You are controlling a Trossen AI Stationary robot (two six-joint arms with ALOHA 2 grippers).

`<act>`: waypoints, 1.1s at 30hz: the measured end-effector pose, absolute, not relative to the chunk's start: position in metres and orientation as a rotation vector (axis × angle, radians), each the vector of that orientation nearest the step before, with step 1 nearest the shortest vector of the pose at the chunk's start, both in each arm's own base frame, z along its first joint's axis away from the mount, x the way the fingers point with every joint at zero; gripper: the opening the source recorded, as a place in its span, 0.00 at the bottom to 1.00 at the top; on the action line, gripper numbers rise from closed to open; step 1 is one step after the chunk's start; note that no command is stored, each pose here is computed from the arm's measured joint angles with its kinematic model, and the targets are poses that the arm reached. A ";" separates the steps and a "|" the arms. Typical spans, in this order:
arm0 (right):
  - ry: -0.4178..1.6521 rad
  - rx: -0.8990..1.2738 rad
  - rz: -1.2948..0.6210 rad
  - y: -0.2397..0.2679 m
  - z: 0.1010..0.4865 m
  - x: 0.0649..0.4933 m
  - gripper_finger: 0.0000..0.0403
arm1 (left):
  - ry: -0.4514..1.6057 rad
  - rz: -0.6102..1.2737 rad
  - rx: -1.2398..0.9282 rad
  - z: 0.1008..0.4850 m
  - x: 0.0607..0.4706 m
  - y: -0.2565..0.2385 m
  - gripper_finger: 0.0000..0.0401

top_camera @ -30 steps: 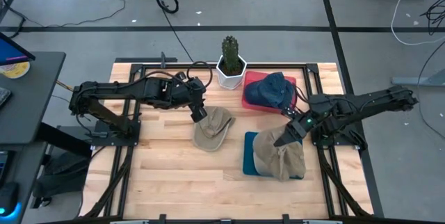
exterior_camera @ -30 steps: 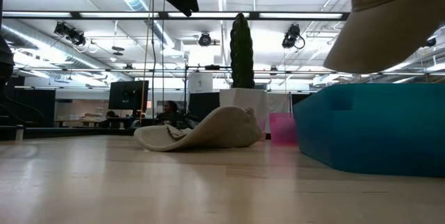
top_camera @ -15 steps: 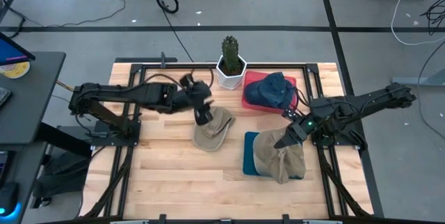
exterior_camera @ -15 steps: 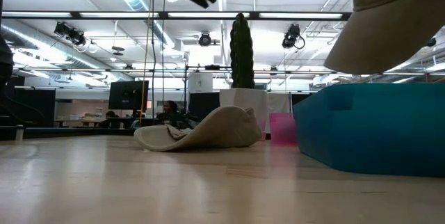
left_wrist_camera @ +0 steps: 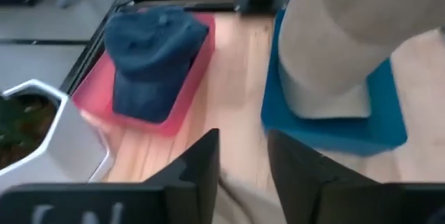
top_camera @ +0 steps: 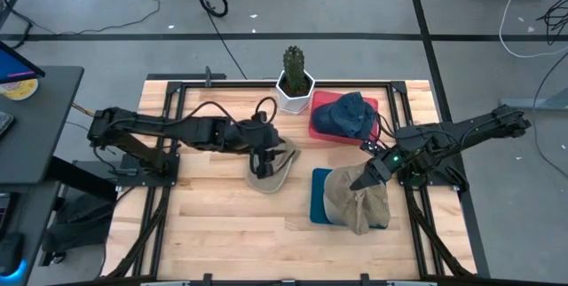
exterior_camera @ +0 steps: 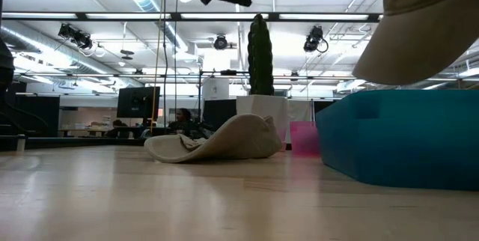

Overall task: Pick & Place hat
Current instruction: Put the bottom brown cap into the blue bin

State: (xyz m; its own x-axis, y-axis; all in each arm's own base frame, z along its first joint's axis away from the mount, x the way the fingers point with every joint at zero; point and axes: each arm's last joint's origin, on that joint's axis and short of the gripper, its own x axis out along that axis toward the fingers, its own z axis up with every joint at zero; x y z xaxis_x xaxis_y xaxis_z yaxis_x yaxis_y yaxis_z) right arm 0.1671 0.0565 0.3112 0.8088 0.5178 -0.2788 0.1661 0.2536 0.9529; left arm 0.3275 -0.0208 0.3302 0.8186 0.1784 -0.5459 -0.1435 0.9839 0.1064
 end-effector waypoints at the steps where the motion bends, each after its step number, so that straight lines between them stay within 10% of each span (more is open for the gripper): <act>1: 0.627 1.312 0.261 0.056 0.311 0.167 0.00 | 0.569 0.162 0.053 0.330 0.328 -0.020 0.28; 11: 0.632 1.316 0.240 0.056 0.310 0.167 0.01 | 0.365 -0.027 -0.109 0.318 0.323 -0.010 0.02; 33: 0.618 1.368 0.218 0.057 0.311 0.167 0.01 | -0.025 -0.012 -0.219 0.327 0.236 0.003 0.01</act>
